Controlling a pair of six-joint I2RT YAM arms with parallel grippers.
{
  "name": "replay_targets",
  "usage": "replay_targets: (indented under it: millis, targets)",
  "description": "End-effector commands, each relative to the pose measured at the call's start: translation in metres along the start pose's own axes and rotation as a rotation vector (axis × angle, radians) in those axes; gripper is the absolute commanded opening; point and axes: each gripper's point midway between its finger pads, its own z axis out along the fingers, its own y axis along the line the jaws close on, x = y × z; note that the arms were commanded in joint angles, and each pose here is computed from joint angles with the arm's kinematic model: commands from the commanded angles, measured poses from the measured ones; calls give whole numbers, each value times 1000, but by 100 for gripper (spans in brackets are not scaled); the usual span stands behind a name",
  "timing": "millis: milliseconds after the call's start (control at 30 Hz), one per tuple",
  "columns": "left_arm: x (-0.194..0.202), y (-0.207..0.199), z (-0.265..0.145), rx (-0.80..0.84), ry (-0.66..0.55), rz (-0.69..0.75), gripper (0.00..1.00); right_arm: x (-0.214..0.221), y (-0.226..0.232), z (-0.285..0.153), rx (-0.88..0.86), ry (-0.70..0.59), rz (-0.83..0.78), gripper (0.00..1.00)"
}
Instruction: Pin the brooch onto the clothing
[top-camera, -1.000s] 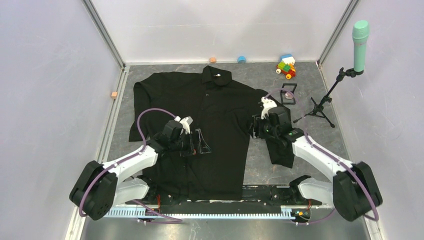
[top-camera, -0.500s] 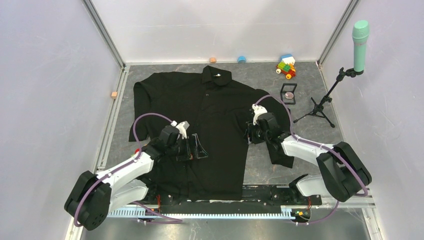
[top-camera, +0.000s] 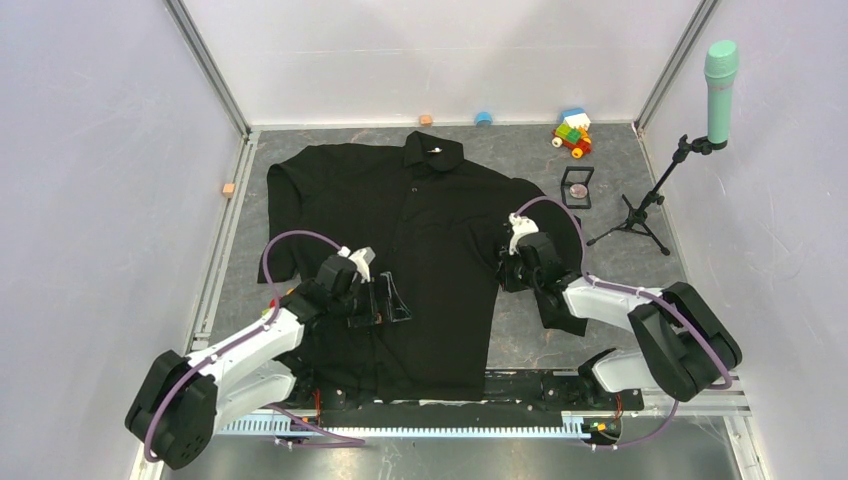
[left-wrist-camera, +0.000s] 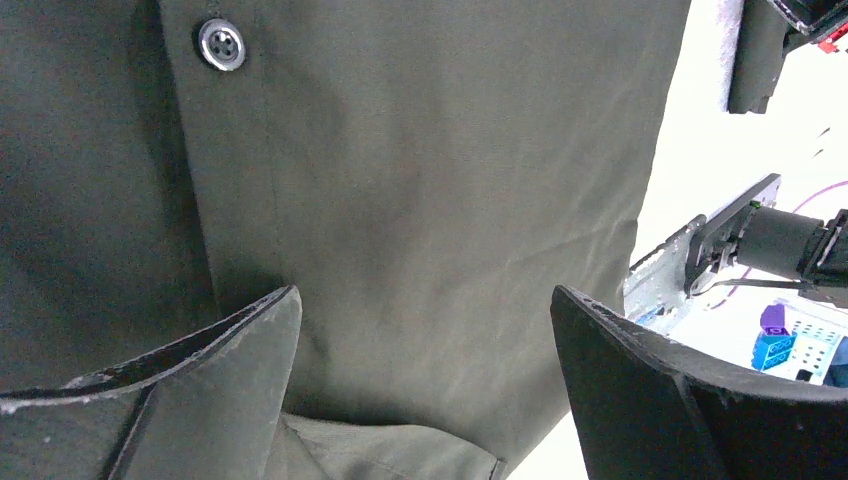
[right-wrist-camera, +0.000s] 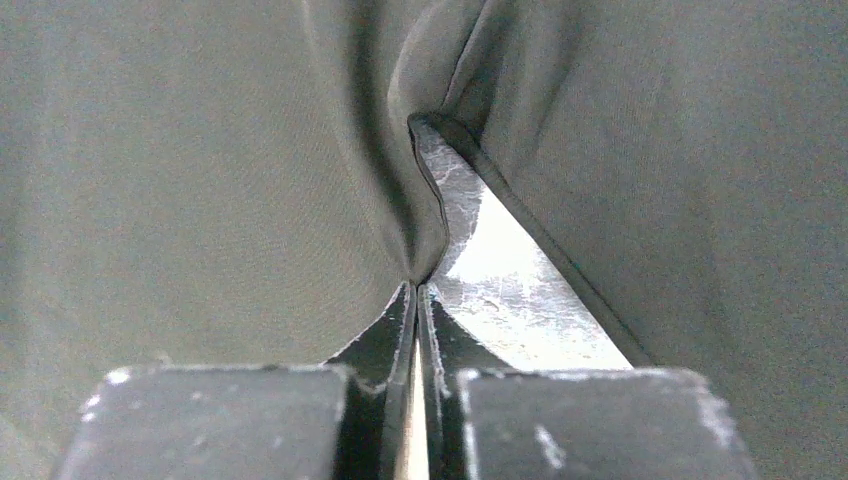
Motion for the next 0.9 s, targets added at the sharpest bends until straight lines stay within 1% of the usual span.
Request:
replay_targets:
  millis: [0, 167, 333, 467, 500, 567, 633, 667, 700, 833, 867]
  targets:
    - [-1, 5, -4, -22, -25, 30, 100, 16, 3, -4, -28, 12, 44, 0]
    - [1, 12, -8, -50, -38, 30, 100, 33, 5, -17, -46, -5, 89, 0]
    - [4, 11, -10, -42, -38, 10, 100, 53, 2, -25, -36, 17, 106, 0]
    - [4, 7, -13, -24, -41, 1, 100, 56, 2, -26, -37, 25, 104, 0]
    - [3, 4, -14, -16, -41, -2, 100, 55, 2, -26, -34, 28, 100, 4]
    - [-1, -6, -20, 7, -43, 0, 100, 45, 5, -26, -32, 20, 88, 16]
    - [-11, -25, -31, 51, -51, 30, 100, 26, 8, -27, -26, -12, 74, 33]
    - [-18, -36, -38, 71, -56, 62, 100, 17, 10, -29, -27, -29, 65, 40]
    - [-27, -47, -48, 79, -64, 94, 100, 4, 6, -31, 1, -61, 52, 49]
    - [-65, -88, -86, 104, -103, 258, 100, -44, -6, -47, 119, -158, -33, 80]
    - [-78, -95, -94, 106, -118, 283, 100, -53, -13, -52, 168, -166, -72, 84]
